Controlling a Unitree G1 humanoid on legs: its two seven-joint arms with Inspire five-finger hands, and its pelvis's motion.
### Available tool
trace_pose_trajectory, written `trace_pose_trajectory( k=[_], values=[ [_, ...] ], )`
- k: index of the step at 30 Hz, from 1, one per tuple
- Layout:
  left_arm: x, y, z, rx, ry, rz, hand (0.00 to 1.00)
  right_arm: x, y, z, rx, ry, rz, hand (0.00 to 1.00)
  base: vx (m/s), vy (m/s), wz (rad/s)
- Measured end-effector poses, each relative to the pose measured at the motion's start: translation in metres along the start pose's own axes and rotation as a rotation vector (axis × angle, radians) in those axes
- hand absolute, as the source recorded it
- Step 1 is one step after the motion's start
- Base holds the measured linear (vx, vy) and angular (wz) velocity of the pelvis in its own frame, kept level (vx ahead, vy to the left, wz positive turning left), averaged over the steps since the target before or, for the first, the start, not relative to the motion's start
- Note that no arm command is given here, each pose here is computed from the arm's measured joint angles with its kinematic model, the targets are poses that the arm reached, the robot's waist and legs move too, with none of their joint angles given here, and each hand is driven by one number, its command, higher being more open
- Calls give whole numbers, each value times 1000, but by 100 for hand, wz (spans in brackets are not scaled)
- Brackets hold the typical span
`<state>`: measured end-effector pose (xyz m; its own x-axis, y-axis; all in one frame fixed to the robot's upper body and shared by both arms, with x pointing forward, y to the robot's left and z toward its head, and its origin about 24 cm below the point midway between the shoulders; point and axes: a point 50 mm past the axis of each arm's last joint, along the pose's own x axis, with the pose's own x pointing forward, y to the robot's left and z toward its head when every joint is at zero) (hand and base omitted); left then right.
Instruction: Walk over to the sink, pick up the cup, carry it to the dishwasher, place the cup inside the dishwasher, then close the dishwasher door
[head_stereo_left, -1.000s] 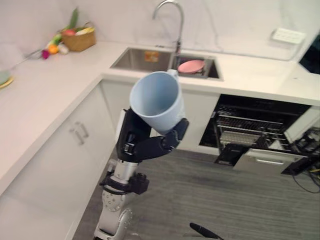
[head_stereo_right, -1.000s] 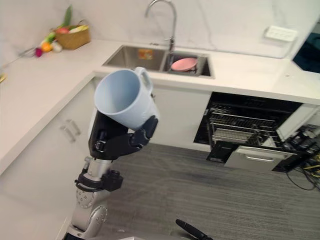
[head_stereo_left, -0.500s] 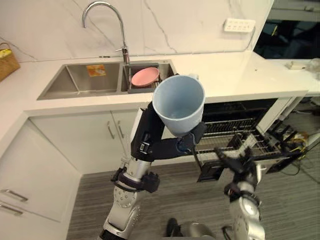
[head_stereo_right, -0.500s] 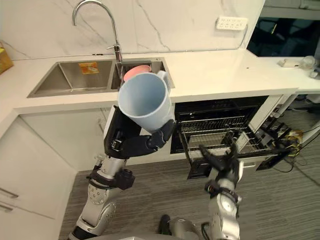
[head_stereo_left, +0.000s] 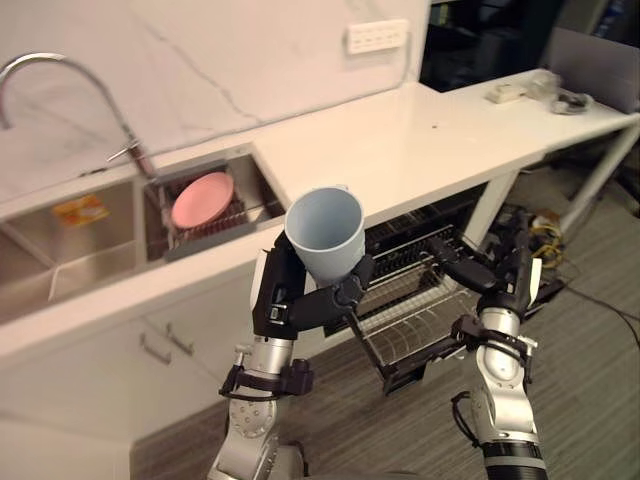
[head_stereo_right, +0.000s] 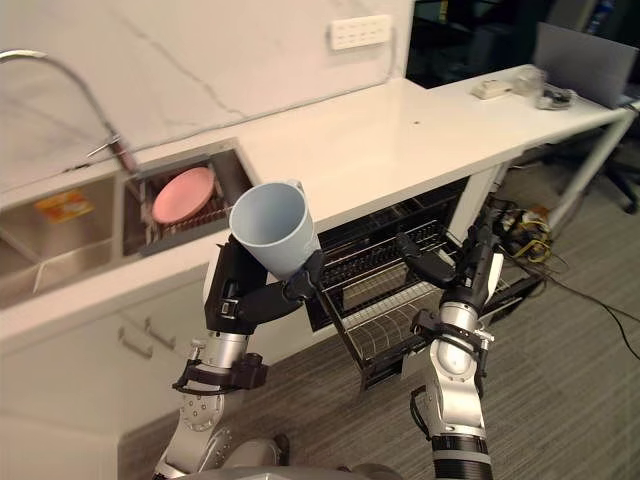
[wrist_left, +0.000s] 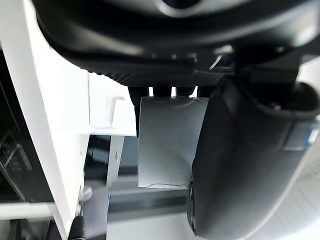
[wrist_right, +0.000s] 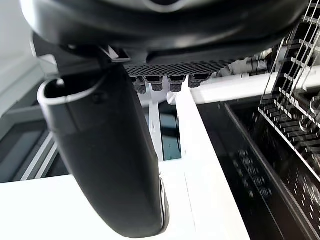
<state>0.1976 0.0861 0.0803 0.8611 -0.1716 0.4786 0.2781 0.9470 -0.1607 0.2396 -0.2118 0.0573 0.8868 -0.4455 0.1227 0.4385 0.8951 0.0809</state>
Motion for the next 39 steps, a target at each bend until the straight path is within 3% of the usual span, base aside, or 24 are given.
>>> trace_pose_trajectory(
  k=[8, 12, 15, 20, 32, 39],
  values=[
    [3, -19, -3, -21, 23, -135, 0, -17, 20, 11, 101, -28, 51, 100, 222, 155, -8],
    [5, -18, -6, -41, 46, -127, 0, -28, 50, 14, 173, -21, 246, 100, 83, -4, 4],
    [3, -15, -17, -36, 114, -69, 0, -31, 66, 8, 228, 23, 315, 100, 6, -96, -42],
    [1, 17, -21, 140, 138, 183, 0, -31, 112, 13, 358, 32, 550, 100, -86, -49, -148],
    [9, 19, -3, 264, 34, 327, 0, -37, 125, 33, 290, -95, 648, 100, -46, -56, -17],
    [9, 22, -7, 346, 70, 385, 0, -41, 127, 36, 309, -114, 682, 100, 14, 45, 6]
  ],
)
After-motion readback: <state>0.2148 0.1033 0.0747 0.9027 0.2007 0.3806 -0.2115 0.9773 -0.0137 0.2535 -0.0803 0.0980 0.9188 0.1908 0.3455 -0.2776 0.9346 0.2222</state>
